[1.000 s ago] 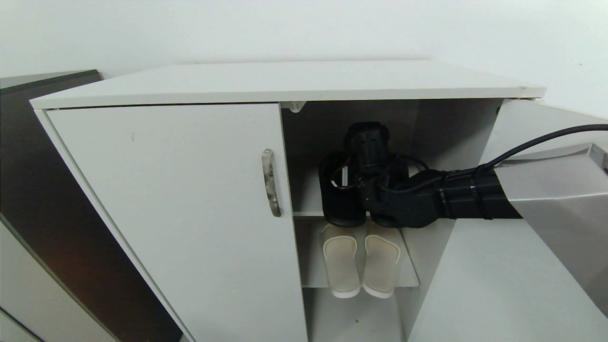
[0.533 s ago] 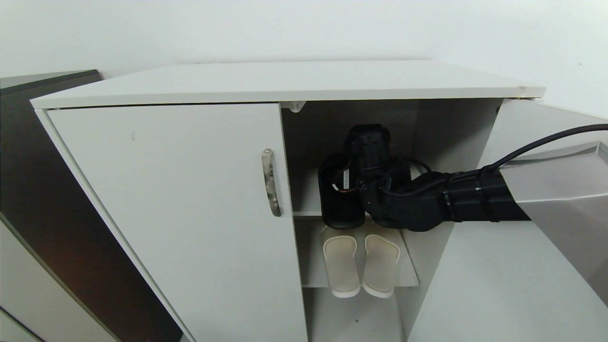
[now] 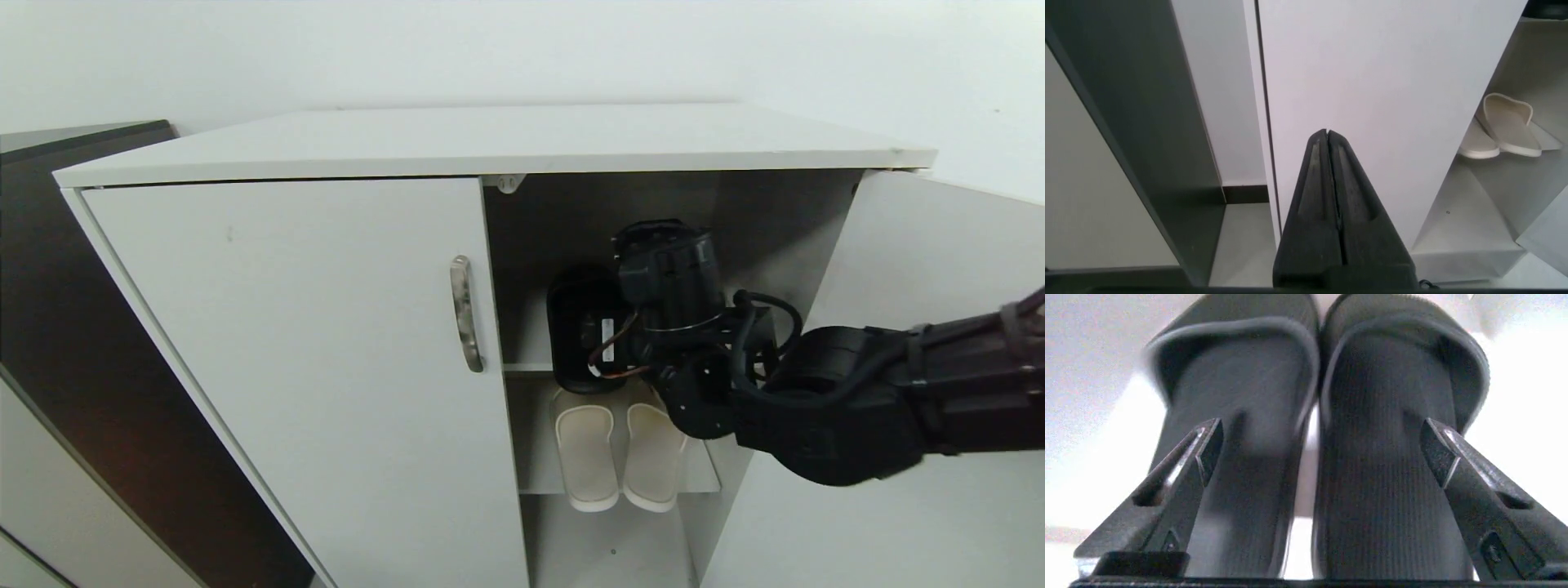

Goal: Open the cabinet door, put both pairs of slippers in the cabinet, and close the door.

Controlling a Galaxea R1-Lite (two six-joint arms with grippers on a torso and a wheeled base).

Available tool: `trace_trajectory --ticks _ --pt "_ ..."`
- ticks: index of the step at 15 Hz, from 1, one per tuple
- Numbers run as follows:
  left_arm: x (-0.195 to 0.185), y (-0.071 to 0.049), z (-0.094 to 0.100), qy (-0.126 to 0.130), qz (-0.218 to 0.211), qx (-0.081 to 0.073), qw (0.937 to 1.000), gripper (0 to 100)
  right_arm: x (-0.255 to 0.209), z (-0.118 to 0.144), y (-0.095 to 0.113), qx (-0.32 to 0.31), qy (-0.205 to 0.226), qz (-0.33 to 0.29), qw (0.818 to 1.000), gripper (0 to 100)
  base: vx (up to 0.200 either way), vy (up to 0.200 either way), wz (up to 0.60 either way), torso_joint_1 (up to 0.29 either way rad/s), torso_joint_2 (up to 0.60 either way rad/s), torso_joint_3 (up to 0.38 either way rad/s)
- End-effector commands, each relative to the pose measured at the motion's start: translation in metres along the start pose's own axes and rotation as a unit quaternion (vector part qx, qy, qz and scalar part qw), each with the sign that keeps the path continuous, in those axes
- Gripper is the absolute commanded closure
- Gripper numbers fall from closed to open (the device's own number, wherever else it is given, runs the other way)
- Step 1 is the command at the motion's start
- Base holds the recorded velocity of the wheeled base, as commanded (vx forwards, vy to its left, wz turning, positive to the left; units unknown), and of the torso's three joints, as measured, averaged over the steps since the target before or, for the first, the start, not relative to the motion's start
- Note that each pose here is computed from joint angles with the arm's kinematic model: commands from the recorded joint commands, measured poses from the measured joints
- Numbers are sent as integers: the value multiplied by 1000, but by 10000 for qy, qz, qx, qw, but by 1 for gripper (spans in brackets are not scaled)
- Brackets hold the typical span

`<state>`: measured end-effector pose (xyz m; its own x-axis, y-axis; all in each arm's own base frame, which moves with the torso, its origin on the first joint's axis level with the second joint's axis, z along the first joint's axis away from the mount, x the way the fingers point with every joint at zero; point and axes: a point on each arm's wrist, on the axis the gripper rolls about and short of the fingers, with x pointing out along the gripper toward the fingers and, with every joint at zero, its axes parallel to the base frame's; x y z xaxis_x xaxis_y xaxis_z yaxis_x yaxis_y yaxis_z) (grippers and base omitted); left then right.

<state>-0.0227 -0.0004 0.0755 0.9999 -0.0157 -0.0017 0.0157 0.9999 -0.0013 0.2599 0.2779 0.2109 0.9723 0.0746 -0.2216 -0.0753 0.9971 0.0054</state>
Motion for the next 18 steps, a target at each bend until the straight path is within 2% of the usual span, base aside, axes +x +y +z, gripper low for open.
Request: trace_trajectory --ticks 1,2,7,11,18 --pt "0 0 0 -1 2 -1 10000 100 -36 11 -7 108 -154 284 9994 0 0 0 0 0 0 0" --pt "0 0 0 -1 2 -1 10000 100 -41 11 -7 119 -174 342 9992 100 0 0 0 0 0 0" --pt "0 0 0 -1 2 -1 10000 100 -64 3 -12 75 -163 558 9983 100 0 0 0 0 0 0" --pt "0 0 0 -1 2 -1 10000 100 -56 -11 -8 -11 -103 528 9986 100 0 0 0 0 0 0" --pt "0 0 0 -9 2 -1 10000 100 -53 -14 -6 -57 -67 519 9986 100 0 0 0 0 0 0"
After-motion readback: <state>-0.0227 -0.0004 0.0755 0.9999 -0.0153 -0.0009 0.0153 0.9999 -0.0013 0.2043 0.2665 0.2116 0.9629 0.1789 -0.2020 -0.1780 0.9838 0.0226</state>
